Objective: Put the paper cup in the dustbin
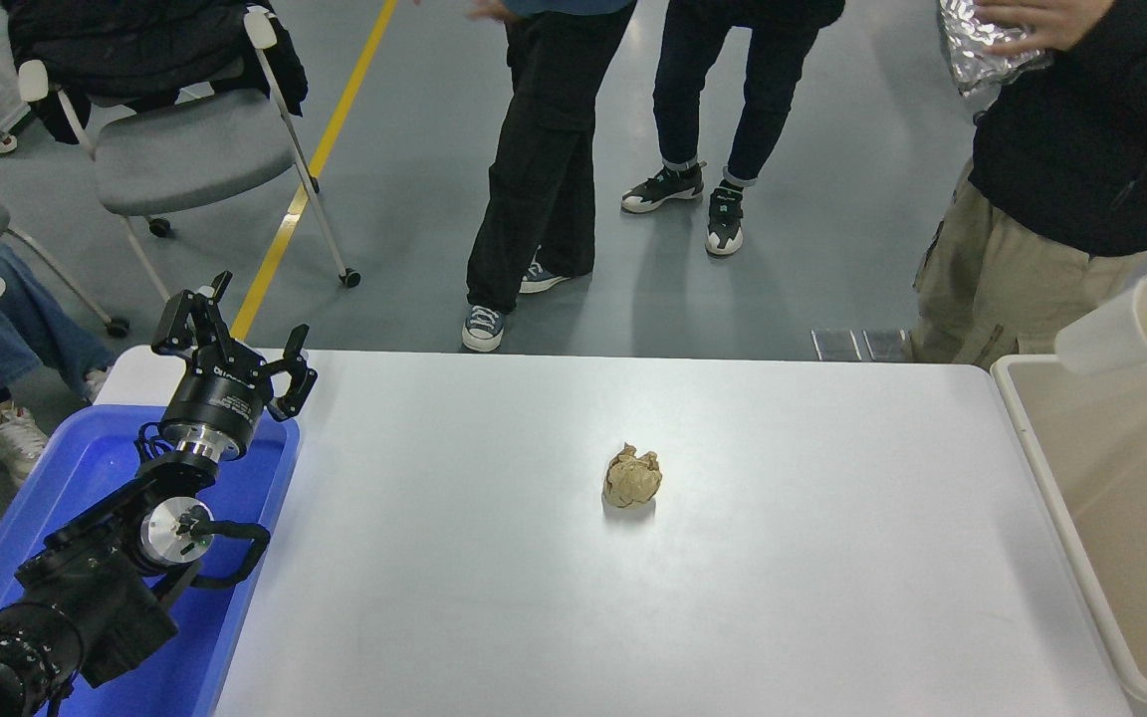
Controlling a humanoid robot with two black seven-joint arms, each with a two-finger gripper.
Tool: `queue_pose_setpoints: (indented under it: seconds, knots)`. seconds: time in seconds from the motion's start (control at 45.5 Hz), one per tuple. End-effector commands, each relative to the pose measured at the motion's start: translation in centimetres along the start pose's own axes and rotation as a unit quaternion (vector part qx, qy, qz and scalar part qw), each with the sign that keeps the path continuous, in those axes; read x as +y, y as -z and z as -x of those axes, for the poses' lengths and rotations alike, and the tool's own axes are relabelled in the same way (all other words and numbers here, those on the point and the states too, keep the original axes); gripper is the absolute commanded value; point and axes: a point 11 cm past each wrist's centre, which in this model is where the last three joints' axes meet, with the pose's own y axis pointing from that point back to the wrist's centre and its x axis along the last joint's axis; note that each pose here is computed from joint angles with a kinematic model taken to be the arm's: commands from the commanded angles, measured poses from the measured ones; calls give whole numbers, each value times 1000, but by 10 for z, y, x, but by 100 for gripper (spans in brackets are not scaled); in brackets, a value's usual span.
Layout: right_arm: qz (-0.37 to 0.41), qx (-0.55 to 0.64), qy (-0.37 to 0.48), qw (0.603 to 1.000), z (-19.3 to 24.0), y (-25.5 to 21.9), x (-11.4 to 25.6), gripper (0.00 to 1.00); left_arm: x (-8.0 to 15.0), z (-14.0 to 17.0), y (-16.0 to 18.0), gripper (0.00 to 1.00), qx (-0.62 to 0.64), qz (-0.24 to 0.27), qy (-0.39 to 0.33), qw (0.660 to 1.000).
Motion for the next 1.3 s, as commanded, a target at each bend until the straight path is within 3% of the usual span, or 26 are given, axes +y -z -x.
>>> queue_pose_setpoints:
  seconds: [0.0,0.505,0.769,1.275]
  knots:
    - [74,-128,-55,988,15,-82,2,0,0,0,0,100,0,0,0,1000]
    - [152,-250,-107,950,90,-146,-37,0,0,0,0,100,0,0,0,1000]
    - [174,-251,-128,943,122,-135,-63,0,0,0,0,100,0,0,0,1000]
    - [226,-316,-203,899,179,-138,-74,0,0,0,0,100,0,1,0,1000]
